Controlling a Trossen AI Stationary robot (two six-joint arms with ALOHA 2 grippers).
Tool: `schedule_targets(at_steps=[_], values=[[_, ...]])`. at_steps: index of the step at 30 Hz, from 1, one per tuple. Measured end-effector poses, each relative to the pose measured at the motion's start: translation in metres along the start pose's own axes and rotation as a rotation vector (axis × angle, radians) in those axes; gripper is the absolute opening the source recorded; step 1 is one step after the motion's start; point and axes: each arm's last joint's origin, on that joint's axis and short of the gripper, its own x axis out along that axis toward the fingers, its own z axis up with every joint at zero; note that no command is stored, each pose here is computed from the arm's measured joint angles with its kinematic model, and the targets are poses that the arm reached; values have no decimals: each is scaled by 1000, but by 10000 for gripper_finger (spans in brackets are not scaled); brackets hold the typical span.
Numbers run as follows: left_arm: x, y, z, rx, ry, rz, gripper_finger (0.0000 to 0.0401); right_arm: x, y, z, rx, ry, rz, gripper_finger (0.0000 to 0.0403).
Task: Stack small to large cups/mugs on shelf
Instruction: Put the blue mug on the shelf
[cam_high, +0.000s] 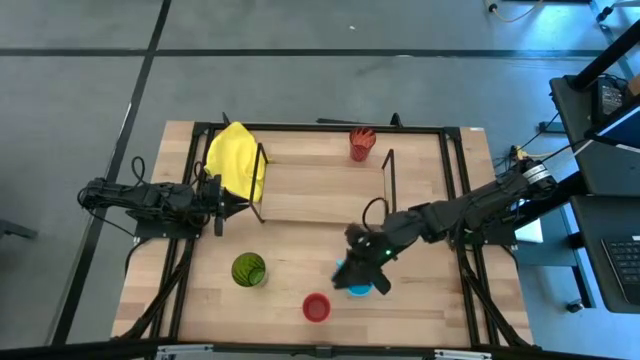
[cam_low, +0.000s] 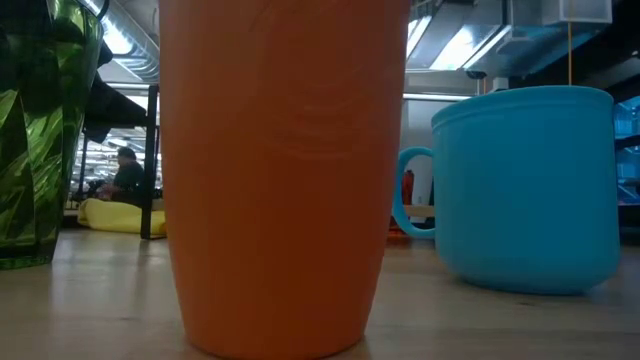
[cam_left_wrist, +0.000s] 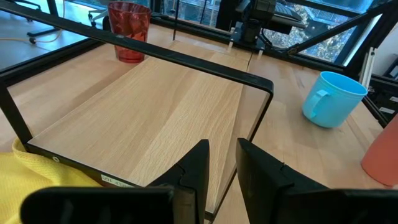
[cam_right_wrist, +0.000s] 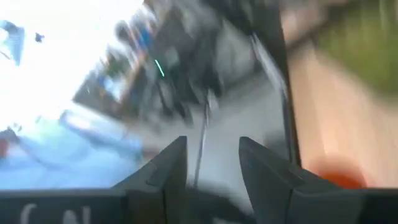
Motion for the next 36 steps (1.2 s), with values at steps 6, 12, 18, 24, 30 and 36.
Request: schedule_targets(at_steps=[6, 12, 18, 24, 30, 36], values=[[0, 0, 0, 0, 0, 0, 75, -6, 53, 24, -249, -67, -150, 147], [0, 0, 0, 0, 0, 0, 75, -13, 63, -4, -317, 312, -589, 147], [0, 0, 0, 0, 0, 0, 75, 1, 57, -43, -337, 537, -744, 147], [0, 0, 0, 0, 0, -1, 75, 19, 31, -70, -320, 637, -838, 147], [0, 0, 0, 0, 0, 0, 75, 36, 15, -77, -313, 643, -858, 147], [0, 0, 0, 0, 0, 0, 75, 56, -4, -88, -253, 661, -878, 167]])
